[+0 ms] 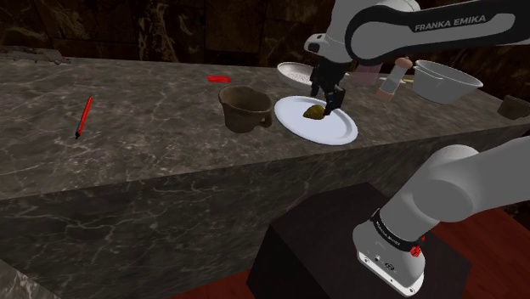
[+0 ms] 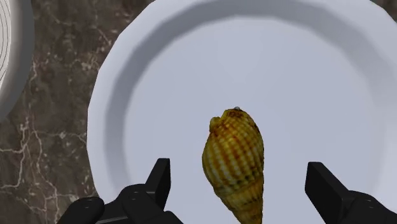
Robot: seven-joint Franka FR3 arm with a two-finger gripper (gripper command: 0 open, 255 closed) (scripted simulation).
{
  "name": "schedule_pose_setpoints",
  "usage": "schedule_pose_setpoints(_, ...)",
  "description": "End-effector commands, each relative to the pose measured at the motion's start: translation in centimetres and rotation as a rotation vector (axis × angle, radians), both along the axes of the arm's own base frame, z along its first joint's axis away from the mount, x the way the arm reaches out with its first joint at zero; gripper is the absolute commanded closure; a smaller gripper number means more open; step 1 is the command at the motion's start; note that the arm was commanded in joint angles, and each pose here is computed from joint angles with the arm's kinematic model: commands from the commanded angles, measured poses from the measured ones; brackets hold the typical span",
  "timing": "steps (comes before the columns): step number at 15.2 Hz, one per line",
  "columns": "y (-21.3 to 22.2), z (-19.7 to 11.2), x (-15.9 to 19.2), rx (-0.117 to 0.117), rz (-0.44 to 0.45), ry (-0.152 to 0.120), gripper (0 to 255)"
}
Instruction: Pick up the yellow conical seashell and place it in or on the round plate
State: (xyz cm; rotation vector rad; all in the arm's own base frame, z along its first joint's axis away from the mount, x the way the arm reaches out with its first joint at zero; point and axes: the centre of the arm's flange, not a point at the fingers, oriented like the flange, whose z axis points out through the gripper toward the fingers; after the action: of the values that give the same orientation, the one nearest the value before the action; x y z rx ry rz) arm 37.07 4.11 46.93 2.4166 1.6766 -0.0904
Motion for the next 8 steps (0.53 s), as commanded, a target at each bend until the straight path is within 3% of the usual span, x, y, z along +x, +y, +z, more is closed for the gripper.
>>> schedule_pose_setpoints(1,0.3,2.2,0.0,0.000,0.000,0.002,0)
schedule_pose_setpoints(8,0.6,3.3,-0.1,0.000,0.000,0.002,0)
